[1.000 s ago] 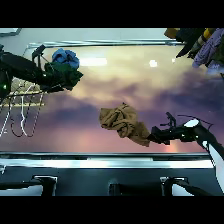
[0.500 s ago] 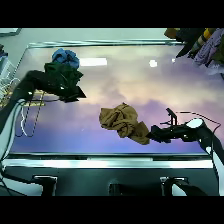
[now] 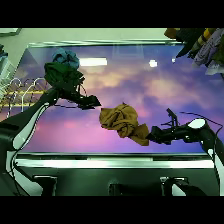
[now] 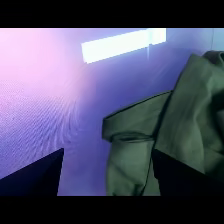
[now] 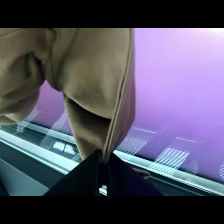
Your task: Fold the clothes and pants, and hang the long-sleeved shirts on hangers.
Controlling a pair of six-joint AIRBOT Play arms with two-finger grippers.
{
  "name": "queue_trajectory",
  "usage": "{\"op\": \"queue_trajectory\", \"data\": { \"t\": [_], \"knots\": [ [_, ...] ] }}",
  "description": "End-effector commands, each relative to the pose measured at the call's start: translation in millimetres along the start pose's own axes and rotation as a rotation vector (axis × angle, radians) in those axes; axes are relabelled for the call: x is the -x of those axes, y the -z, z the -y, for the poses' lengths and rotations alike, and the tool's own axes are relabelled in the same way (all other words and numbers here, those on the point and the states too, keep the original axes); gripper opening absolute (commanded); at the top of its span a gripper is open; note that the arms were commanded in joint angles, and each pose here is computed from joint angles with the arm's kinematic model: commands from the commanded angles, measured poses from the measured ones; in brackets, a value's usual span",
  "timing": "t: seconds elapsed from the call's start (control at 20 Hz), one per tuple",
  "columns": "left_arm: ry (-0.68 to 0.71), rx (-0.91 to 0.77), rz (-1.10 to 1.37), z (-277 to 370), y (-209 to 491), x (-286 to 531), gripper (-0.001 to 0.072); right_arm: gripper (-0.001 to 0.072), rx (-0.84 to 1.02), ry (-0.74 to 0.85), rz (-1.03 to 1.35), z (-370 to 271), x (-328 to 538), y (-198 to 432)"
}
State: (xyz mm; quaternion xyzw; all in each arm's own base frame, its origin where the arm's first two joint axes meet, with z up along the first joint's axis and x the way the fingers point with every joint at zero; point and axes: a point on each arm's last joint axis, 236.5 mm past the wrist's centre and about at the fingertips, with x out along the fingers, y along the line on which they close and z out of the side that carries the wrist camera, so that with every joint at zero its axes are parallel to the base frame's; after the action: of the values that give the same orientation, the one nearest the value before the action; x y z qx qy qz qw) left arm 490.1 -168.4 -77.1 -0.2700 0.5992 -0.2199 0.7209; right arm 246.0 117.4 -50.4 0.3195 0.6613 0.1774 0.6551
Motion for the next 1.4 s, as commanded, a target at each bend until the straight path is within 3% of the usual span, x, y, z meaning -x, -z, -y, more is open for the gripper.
{"op": "queue_trajectory", "data": {
  "t": [0.0,0.4,0.45,0.5,0.55,0.65,0.95,1.15,1.35],
  "knots": [
    [0.018,0.004,0.007,6.6,-0.3,-15.7,0.06,0.0031,-0.004,-0.005,-0.015,-1.6,0.1,3.8],
    [0.017,0.005,-0.026,10.0,11.2,-42.1,0.0589,0.0031,-0.002,-0.008,-0.018,-3.3,1.3,5.4],
    [0.015,0.006,-0.024,11.6,11.4,-45.2,0.0534,0.0031,-0.003,-0.01,-0.017,-3.7,1.4,5.4],
    [0.013,0.006,-0.02,12.4,11.1,-47.6,0.0333,0.0031,-0.003,-0.011,-0.017,-4.1,1.4,5.3],
    [0.011,0.004,-0.014,13.1,10.1,-48.9,0.0204,0.0031,-0.003,-0.013,-0.016,-4.6,1.5,5.2],
    [0.011,0.002,-0.005,14.5,8.0,-49.2,0.0031,0.0031,0.005,-0.011,-0.006,-5.9,3.4,4.5],
    [0.054,-0.102,0.065,53.0,-29.4,1.3,0.0014,0.003,0.14,0.018,0.148,-25.8,34.6,-17.2],
    [0.035,-0.233,0.212,87.6,-72.1,111.0,0.0014,0.0029,0.324,0.032,0.376,-83.7,105.3,-62.2],
    [-0.101,-0.275,0.494,108.8,-94.9,264.8,0.0014,0.0029,0.548,0.046,0.643,-169.2,208.3,-86.9]
  ]
}}
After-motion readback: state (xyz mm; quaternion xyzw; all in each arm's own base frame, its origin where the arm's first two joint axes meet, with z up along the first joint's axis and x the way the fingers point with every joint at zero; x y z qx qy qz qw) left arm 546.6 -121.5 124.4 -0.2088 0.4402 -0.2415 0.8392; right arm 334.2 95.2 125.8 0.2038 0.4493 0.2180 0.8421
